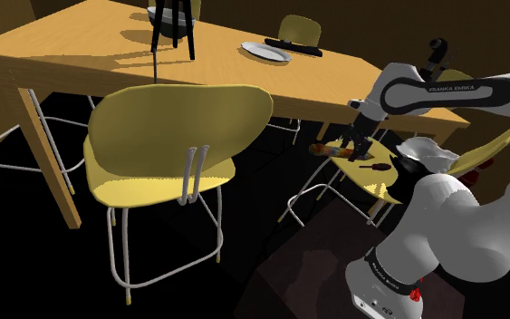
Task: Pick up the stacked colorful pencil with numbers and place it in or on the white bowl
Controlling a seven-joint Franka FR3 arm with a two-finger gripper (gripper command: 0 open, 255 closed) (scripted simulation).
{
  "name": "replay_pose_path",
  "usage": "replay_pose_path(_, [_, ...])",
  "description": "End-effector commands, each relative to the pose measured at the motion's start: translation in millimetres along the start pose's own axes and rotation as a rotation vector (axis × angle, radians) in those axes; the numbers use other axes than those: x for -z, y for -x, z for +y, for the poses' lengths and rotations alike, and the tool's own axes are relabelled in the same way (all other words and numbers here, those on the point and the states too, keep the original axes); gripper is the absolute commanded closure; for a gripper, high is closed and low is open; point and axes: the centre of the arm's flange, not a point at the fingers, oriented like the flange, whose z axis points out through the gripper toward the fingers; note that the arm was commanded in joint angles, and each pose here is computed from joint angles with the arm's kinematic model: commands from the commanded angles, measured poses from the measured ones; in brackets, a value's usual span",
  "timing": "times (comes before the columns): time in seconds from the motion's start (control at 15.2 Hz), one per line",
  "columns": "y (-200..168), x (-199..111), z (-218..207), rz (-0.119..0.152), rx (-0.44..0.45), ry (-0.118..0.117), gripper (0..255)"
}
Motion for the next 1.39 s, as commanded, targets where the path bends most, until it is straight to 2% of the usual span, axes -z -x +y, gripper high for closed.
replay_pose_path(0.0, [2.2, -15.4, 13.8, -0.048, -0.025, 0.052, 255])
replay_pose_path(0.4, [-4.5, -16.3, 9.2, -0.045, -0.024, 0.051, 255])
replay_pose_path(1.32, [-9.9, 57.1, 2.0, -0.044, -0.024, 0.051, 255])
